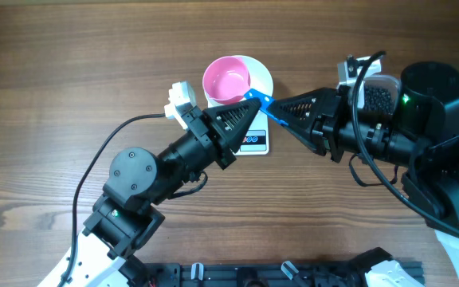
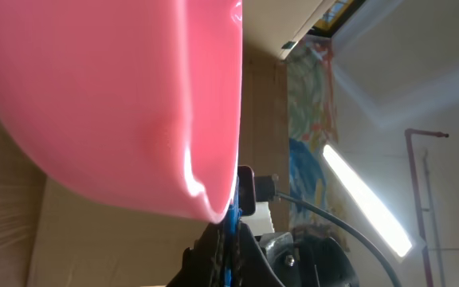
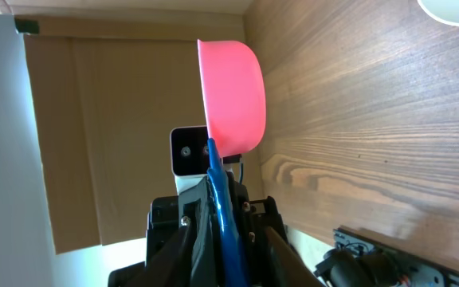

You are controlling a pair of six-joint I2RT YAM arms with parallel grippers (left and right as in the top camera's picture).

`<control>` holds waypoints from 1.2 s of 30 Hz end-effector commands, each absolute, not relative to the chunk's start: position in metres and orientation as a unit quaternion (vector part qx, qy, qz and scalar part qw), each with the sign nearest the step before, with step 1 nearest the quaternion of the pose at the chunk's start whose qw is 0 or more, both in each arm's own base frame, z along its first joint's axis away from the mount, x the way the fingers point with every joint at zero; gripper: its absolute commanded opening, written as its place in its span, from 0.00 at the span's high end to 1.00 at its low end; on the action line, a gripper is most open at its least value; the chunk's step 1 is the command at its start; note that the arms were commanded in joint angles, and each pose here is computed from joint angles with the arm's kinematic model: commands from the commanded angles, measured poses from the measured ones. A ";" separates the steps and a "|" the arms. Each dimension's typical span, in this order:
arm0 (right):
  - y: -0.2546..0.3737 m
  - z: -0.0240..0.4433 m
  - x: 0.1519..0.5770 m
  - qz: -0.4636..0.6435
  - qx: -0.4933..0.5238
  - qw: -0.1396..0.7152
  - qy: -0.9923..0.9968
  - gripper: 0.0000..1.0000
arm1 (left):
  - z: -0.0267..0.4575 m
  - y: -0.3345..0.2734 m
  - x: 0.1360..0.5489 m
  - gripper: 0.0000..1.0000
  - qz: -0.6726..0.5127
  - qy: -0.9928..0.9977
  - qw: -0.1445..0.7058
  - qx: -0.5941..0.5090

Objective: Scoop item into bowl and weigh 150g on scale

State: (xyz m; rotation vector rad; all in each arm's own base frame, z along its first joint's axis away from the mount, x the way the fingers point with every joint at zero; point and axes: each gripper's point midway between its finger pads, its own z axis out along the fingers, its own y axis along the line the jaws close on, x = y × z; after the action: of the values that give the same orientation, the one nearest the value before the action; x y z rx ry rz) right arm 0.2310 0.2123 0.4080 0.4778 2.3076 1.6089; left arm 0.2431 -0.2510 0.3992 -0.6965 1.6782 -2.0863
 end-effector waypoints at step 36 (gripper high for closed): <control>0.217 0.426 0.231 0.582 0.160 0.146 0.784 0.69 | 0.410 -0.247 0.246 0.96 -0.751 0.579 0.204 -0.243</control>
State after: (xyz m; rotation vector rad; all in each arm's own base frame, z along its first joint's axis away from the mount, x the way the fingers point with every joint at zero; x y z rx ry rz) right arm 0.2343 0.2144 0.4181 0.4771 2.2654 1.6476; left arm 0.2438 -0.2484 0.4088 -0.6803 1.6269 -2.1032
